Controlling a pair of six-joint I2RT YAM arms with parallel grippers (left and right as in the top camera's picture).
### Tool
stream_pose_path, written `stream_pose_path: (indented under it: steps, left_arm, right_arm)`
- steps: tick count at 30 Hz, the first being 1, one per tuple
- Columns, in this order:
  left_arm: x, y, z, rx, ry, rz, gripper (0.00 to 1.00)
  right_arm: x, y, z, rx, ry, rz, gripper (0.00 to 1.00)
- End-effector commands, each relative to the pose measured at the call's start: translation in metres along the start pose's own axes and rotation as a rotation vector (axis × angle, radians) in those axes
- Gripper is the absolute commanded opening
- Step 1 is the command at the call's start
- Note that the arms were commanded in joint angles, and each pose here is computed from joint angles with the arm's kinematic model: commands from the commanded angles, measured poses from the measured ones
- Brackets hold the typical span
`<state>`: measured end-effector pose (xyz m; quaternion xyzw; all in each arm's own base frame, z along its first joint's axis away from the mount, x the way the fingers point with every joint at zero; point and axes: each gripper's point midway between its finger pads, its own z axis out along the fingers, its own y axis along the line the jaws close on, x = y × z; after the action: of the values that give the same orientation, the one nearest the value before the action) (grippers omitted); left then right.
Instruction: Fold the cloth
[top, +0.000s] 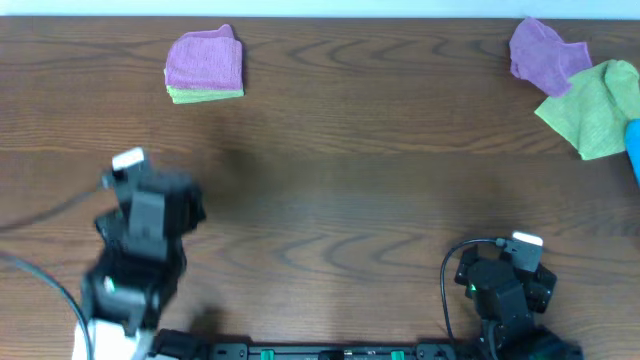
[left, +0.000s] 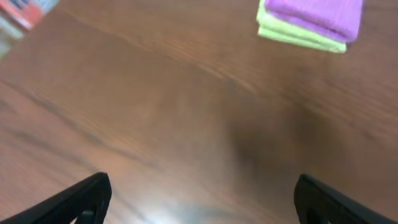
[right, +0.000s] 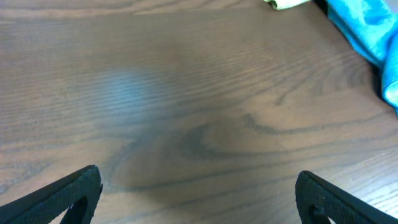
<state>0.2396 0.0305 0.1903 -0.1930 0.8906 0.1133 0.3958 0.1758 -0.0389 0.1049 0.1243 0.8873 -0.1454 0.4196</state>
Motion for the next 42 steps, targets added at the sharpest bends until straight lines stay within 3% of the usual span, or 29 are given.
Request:
stream_pose_path:
  steps: [1,4,9,14,19,26,42]
  left_arm:
    - [0.058,0.003,0.022,0.053,0.036,0.072,0.95]
    - [0.105,0.003,0.035,0.123,0.083,0.059,0.95]
    - [0.137,-0.010,0.041,0.267,0.141,0.091,0.95]
    - [0.145,0.003,0.043,0.235,0.087,0.106,0.95]
    - [0.168,0.012,0.045,0.215,0.145,0.123,0.95]
    - [0.166,0.020,0.048,0.185,0.120,0.082,0.95]
    - [0.150,0.018,0.042,0.211,0.011,0.156,0.95]
  right_arm:
    - [0.000,0.000,0.000,0.002,-0.006,-0.013,0.99]
    - [0.000,0.000,0.000,0.002,-0.006,-0.013,0.99]
    - [0.000,0.000,0.000,0.002,-0.006,-0.013,0.99]
    - [0.000,0.000,0.000,0.002,-0.006,-0.013,0.99]
    - [0.000,0.000,0.000,0.002,-0.006,-0.013,0.99]
    - [0.000,0.000,0.000,0.002,-0.006,-0.013,0.99]
    - [0.000,0.000,0.000,0.002,-0.006,-0.013,0.99]
